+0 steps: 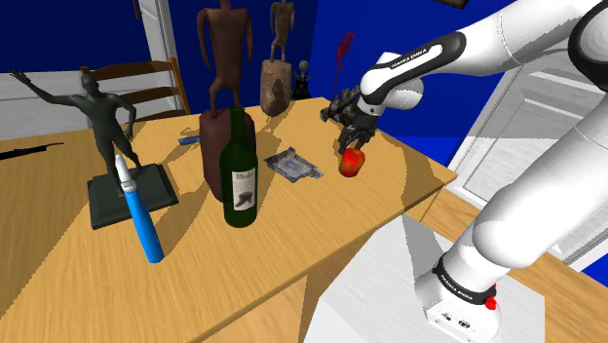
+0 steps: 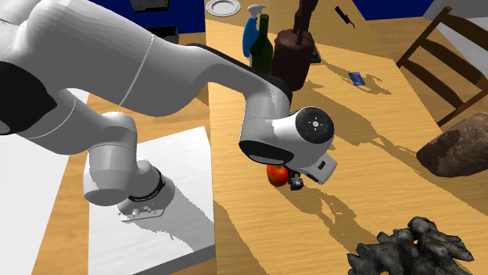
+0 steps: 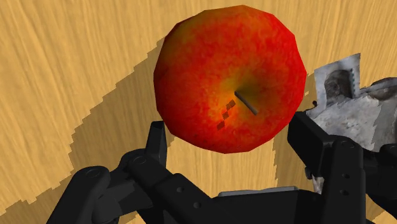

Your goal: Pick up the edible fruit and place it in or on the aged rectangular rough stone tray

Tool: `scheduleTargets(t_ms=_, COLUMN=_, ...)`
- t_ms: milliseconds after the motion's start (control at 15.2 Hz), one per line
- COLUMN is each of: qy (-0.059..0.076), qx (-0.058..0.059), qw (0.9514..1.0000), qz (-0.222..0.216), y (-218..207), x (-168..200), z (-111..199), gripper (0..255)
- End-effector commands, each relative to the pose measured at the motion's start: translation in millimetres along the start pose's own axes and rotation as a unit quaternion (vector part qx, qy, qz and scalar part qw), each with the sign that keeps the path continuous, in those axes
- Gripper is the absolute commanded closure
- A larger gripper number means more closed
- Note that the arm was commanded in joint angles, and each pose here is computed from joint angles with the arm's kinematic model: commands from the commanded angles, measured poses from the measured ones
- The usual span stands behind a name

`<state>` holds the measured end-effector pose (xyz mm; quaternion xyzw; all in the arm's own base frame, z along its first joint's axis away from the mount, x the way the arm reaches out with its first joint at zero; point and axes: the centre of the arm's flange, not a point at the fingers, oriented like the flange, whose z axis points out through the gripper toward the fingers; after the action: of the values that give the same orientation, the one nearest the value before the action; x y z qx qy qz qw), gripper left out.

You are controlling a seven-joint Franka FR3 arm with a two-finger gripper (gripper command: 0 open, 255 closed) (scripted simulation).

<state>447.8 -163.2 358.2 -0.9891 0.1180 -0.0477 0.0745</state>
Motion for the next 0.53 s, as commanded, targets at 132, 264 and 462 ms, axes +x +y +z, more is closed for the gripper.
scheduleTargets(t_ms=132, qy=-0.001, qx=0.000, qw=1.0000, qz=0.000, y=-1, x=0, z=-4, gripper=255)
scheduleTargets(t_ms=264, qy=-0.001, qx=0.000, qw=1.0000, qz=0.000, y=-2, x=1, z=-14, gripper=255)
scheduleTargets(t_ms=462, qy=-0.001, qx=0.000, qw=1.0000, qz=0.000, y=-5, x=2, z=-30, gripper=255)
